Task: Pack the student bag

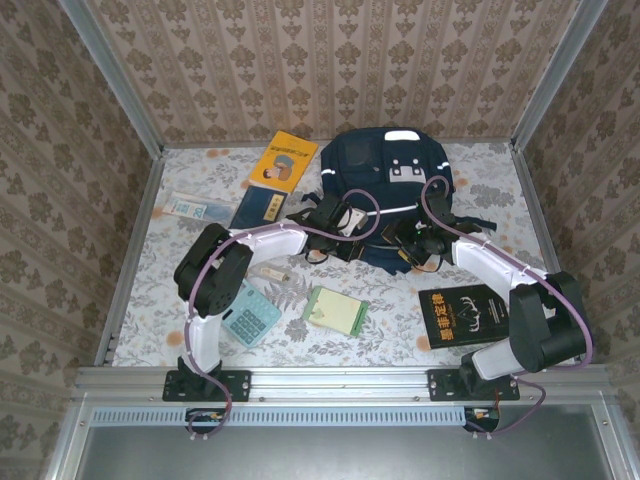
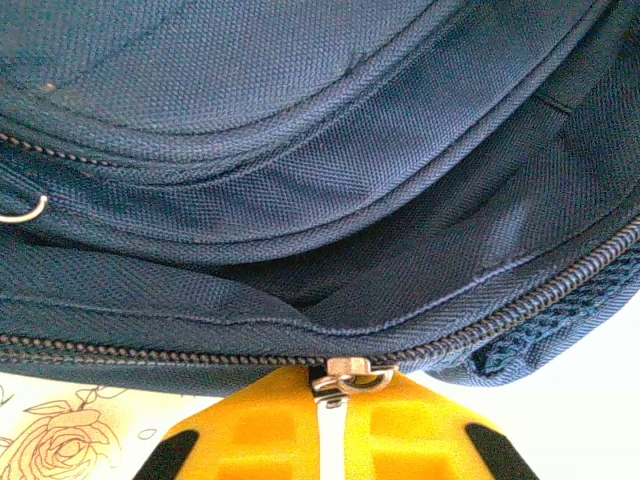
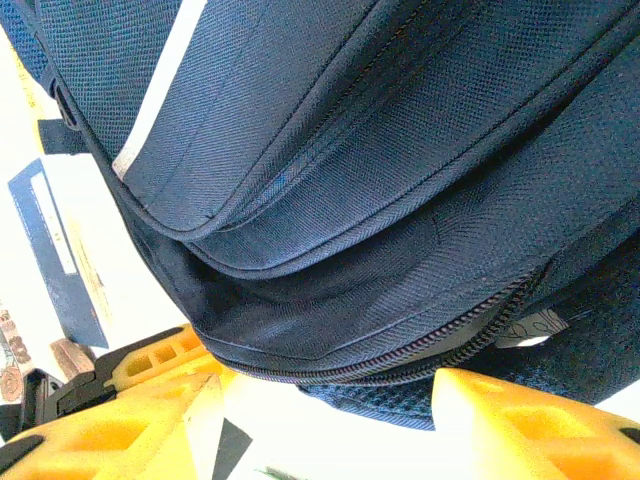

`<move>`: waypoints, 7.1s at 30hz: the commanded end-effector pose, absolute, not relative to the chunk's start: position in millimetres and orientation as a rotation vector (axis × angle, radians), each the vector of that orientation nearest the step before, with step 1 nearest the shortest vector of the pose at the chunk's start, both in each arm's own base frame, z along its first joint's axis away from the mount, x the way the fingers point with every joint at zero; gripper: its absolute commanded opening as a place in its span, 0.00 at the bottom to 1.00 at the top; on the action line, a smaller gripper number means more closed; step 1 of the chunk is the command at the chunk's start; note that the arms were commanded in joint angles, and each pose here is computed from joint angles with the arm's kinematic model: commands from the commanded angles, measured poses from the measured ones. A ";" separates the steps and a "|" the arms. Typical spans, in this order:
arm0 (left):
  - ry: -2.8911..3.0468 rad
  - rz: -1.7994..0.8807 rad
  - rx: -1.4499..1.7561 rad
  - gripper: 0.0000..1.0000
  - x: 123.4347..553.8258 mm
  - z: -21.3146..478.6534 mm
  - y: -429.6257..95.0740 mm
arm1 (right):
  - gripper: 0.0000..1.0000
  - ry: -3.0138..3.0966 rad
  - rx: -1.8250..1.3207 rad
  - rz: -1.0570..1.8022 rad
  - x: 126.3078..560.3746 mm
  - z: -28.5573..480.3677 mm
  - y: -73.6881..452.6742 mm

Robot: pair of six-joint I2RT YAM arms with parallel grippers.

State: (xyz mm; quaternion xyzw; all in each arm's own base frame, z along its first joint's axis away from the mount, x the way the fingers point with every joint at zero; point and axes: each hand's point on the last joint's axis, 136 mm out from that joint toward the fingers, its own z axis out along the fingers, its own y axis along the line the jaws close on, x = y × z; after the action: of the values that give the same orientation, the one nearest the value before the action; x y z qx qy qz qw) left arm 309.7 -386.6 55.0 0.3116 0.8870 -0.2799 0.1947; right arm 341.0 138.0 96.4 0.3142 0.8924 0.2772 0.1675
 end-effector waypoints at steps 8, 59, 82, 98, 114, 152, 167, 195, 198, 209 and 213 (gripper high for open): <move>2.466 -0.773 0.890 0.00 300.8 75.5 -379.9 | 0.59 2.538 0.923 0.768 334.0 92.9 134.6; 2.495 -0.670 0.883 0.00 307.1 75.7 -365.5 | 0.44 2.492 1.127 0.769 338.1 86.3 155.5; 2.495 -0.682 0.930 0.00 296.6 72.3 -375.9 | 0.39 2.434 1.123 0.741 362.6 85.2 148.6; 2.613 -0.190 0.723 0.00 348.4 49.7 -314.8 | 0.00 2.400 1.141 0.597 339.3 90.4 99.8; 2.644 -0.056 0.454 0.00 447.6 46.6 -268.7 | 0.00 2.417 1.073 0.633 315.2 105.6 73.6; 2.510 -1.086 0.646 0.62 340.4 61.2 -376.5 | 0.00 2.442 1.004 0.733 336.6 115.1 91.1; 2.524 -1.268 0.690 0.60 316.5 55.6 -390.6 | 0.00 2.441 1.004 0.752 343.6 116.4 94.3; 2.530 -1.249 0.555 0.28 321.1 64.3 -354.5 | 0.00 2.449 1.015 0.752 338.5 111.4 94.4; 2.540 -1.249 0.560 0.28 320.9 59.8 -357.0 | 0.00 2.449 1.013 0.753 338.7 111.4 94.6; 2.543 -1.118 0.542 0.41 333.8 56.5 -351.6 | 0.00 2.452 1.020 0.754 337.0 109.2 94.6; 2.527 -1.124 0.495 0.52 345.0 59.3 -346.8 | 0.00 2.455 1.021 0.756 336.0 107.8 95.2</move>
State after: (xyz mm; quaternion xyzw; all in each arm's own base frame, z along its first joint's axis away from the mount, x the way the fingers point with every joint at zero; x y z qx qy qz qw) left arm 330.6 -351.3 49.9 0.1811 0.8880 -0.3972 0.1443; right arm 329.4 88.8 99.7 0.3733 0.8767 0.2460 0.1776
